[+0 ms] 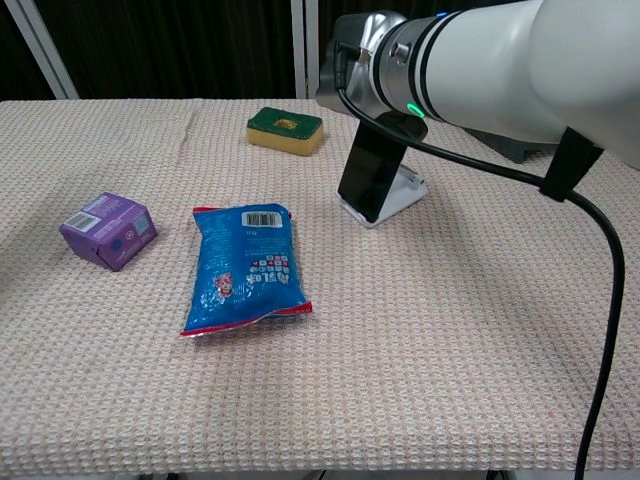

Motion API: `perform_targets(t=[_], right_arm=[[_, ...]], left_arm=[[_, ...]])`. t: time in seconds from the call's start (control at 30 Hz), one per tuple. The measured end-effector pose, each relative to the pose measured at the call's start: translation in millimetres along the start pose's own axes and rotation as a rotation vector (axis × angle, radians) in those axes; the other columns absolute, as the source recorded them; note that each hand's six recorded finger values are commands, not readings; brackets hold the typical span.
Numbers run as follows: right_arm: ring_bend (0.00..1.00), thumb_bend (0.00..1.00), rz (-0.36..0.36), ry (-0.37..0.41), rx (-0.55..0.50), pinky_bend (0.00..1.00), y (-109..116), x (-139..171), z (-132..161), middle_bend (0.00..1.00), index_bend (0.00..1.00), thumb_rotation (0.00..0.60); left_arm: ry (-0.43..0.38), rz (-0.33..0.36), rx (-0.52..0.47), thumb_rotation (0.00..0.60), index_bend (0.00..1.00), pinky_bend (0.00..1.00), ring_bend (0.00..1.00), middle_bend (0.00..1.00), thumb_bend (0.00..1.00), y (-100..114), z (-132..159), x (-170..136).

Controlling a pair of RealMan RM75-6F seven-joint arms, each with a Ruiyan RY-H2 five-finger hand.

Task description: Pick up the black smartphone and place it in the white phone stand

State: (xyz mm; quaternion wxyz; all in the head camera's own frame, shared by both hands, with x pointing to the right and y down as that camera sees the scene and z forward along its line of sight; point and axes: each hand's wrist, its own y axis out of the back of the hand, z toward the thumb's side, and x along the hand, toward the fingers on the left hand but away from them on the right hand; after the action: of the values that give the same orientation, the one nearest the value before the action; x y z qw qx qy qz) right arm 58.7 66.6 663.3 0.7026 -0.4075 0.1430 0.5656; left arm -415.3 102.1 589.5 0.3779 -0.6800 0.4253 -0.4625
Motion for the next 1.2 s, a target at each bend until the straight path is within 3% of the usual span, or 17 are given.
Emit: perform_targets(t=[0.6,0.77,0.9,1.1,1.2], right_arm=[[0.61,0.66,-0.016,-0.014,-0.002,0.41,2.4,-1.7,0.4,0.69,0.83,0.600],[0.59,0.61,-0.003,-0.015,-0.008,0.41,0.8,-1.8,-0.3,0.65,0.78,0.600],[0.48,0.51,-0.005,-0.017,-0.014,0.39,1.2,-2.0,-2.7,0.55,0.61,0.600],[0.19,0.36,0.001,-0.008,-0.009,0.29,-1.4,-1.9,-2.3,0.28,0.15,0.600],[0.09,0.33,0.006,-0.005,-0.005,0.24,-2.4,-1.9,-2.0,0.19,0.03,0.600]], left_arm=[[0.005,-0.005,0.000,0.600,0.12,0.20,0.08,0.11,0.07,-1.1,-2.0,-0.4],[0.008,-0.007,0.001,0.600,0.12,0.20,0.08,0.11,0.07,-1.4,-2.8,-0.7],[0.008,-0.007,0.001,0.600,0.12,0.20,0.08,0.10,0.07,-1.2,-2.7,-0.1],[0.008,-0.007,0.003,0.600,0.12,0.20,0.08,0.11,0.07,-0.8,-2.4,0.6],[0.010,-0.010,0.005,0.600,0.12,0.20,0.08,0.11,0.07,-1.4,-3.0,0.3]])
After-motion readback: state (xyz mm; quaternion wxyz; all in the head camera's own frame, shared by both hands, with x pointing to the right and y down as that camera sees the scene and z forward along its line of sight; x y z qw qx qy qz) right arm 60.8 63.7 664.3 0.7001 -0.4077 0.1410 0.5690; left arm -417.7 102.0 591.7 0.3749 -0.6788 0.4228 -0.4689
